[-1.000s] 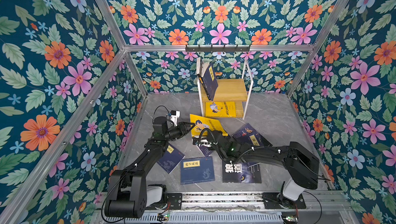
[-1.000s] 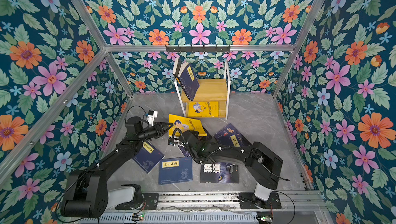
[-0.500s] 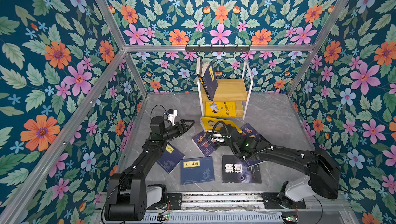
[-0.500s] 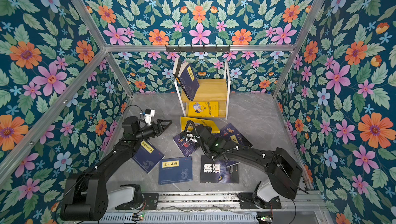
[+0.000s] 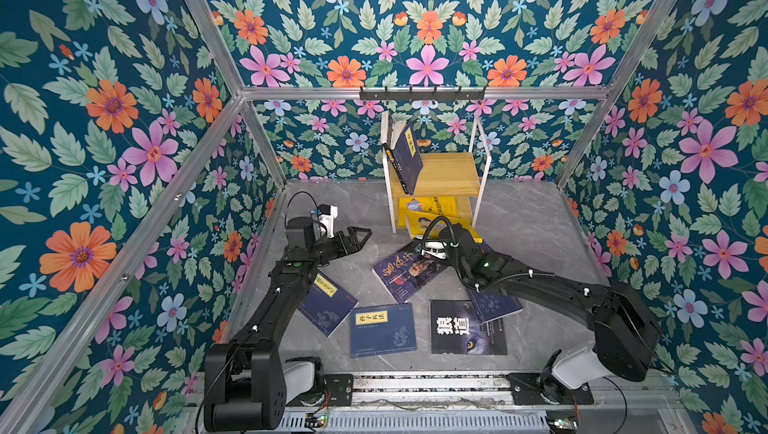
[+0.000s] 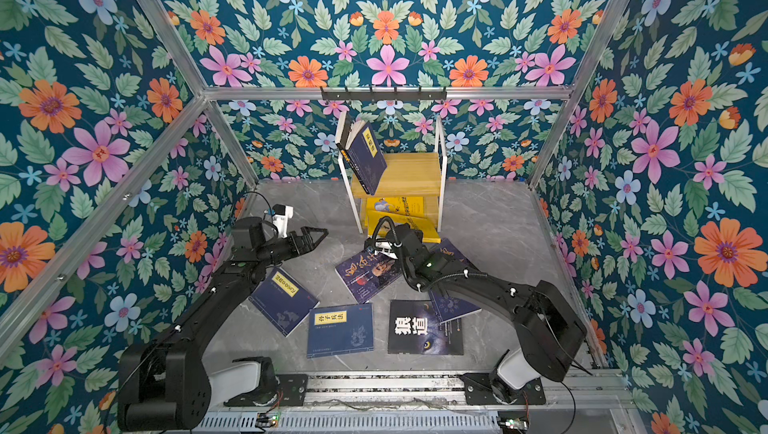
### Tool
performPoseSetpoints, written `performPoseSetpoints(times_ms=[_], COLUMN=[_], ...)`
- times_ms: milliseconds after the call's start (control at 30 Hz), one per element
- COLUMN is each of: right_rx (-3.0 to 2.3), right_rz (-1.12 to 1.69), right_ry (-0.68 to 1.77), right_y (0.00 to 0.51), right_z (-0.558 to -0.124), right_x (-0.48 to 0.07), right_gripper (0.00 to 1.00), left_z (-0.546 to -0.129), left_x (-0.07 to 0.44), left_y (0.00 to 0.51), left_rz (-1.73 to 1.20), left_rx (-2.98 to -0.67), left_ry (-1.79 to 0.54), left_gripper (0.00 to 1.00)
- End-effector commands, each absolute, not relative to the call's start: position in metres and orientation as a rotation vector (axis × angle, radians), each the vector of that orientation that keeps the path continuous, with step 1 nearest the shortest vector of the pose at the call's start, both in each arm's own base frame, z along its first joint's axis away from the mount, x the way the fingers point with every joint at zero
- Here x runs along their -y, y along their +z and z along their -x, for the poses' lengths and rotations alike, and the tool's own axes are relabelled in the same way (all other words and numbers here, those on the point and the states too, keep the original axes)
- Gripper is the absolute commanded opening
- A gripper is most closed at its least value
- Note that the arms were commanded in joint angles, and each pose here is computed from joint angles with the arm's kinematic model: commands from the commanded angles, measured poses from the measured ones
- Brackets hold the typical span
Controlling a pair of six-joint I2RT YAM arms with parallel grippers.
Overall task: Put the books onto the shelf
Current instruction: 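Lower the yellow book onto the lower shelf beside the other yellow book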
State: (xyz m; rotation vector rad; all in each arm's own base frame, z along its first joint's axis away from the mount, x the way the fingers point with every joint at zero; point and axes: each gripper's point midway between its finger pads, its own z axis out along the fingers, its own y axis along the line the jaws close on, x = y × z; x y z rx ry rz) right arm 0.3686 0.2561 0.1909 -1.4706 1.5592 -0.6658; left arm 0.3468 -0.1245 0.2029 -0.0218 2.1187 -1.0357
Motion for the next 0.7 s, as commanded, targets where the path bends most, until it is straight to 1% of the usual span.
performPoseSetpoints(times_ms=[0,200,333,367,467,567,667], right_rx=[-1.473,-1.436,-1.424,-1.437,-1.411,-1.396,-1.422], right_rz=[1.417,1.41,1.362,1.381,1.371,1.36,1.386], right_ry=[-0.693,-0.735,-0.724,-0.732,-0.742,-0.752,-0.767], right_y=[0.213,0.213,0.219,0.206,0.207,0.202,0.183], right_z=[-0.385,-0.404,-0.415,-0.42,-0.427,-0.438,-0.451], right_x=[-0.266,-0.273,-0.274,-0.277,-0.282,-0.285,-0.283], right_gripper=[0.0,0.0,0.0,0.0,0.0,0.0,0.0], left_z=[-0.348,-0.353,-0.35,-0.35,-0.349,-0.349,-0.351], left_x=[0.11,0.093,0.088,0.085,0.08,0.078,0.079], left_y=[0.196,0.194,0.193,0.192,0.191,0.188,0.191], left_rz=[-0.032,-0.108,-0.237,-0.253,-0.28,-0.286,-0.276], left_rx=[-2.152,-2.176,-2.186,-2.193,-2.203,-2.21,-2.206], left_ry=[-0.87,-0.669,-0.549,-0.517,-0.443,-0.423,-0.436], left_gripper=[1.0,1.0,1.0,1.0,1.0,1.0,1.0])
